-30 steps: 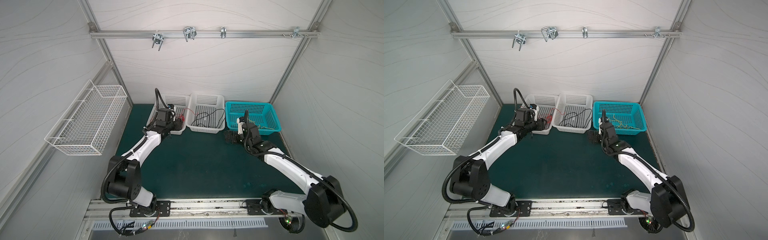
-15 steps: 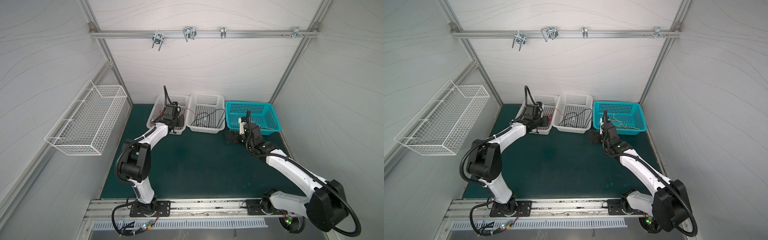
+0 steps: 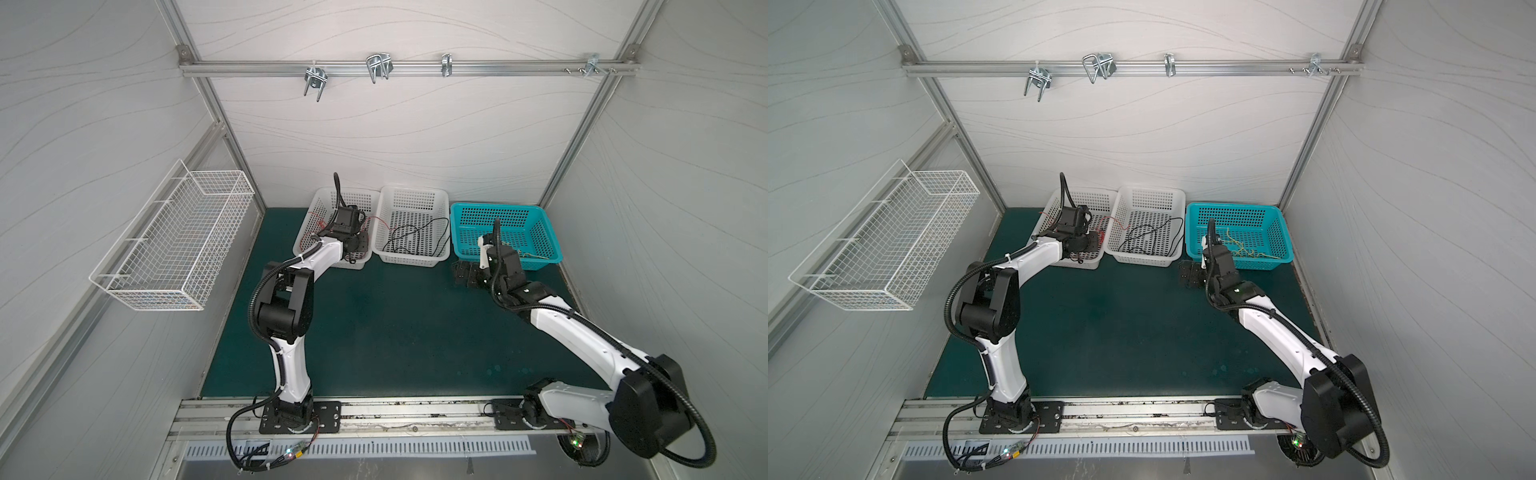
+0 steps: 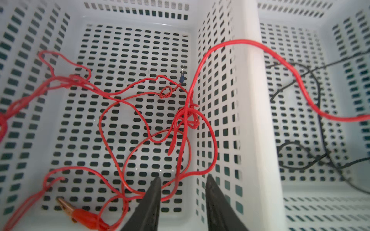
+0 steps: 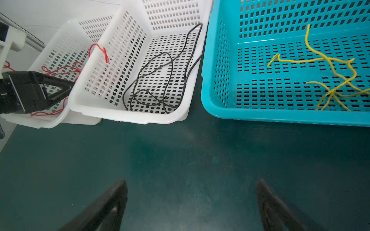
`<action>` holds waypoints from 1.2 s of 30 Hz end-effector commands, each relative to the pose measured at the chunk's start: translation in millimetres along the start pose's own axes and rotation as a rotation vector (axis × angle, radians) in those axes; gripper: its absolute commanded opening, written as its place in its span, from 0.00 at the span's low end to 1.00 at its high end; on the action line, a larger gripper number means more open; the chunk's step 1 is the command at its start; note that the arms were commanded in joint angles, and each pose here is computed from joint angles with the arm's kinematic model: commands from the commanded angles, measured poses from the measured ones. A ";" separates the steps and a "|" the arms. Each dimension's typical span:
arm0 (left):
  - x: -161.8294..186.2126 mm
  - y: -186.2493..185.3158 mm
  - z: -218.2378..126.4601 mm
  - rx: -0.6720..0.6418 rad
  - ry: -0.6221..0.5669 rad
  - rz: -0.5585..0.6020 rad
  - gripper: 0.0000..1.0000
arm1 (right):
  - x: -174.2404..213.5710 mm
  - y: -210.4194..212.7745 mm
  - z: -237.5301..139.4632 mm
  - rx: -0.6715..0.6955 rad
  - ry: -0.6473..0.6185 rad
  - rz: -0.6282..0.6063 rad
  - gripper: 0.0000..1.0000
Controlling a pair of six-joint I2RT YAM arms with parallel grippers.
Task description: Untangle the cables
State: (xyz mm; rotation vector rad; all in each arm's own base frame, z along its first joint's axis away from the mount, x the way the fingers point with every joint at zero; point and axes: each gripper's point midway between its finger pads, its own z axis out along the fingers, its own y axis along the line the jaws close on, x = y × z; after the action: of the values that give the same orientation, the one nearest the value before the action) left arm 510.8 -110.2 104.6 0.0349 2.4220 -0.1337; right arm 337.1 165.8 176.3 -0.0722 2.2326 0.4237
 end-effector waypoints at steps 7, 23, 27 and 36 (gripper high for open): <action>-12.6 8.5 9.7 -0.035 -0.002 -0.056 0.02 | -11.3 5.2 3.1 -0.016 -0.009 -0.013 0.99; -17.7 48.0 -10.6 -0.186 -0.066 -0.210 0.00 | -10.2 5.7 4.7 -0.018 -0.003 -0.011 0.99; -19.5 57.5 -17.8 -0.229 -0.083 -0.248 0.00 | -7.8 5.0 5.7 -0.017 0.003 -0.012 0.99; -7.8 83.6 -17.7 -0.264 -0.067 -0.405 0.00 | -3.9 2.4 3.1 -0.013 0.001 -0.009 0.99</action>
State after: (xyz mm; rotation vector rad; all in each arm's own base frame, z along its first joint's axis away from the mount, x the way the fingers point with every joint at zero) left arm 513.1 -41.6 107.6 -0.4518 2.3700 0.0169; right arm 341.1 170.5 174.3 -0.0867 2.2433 0.4349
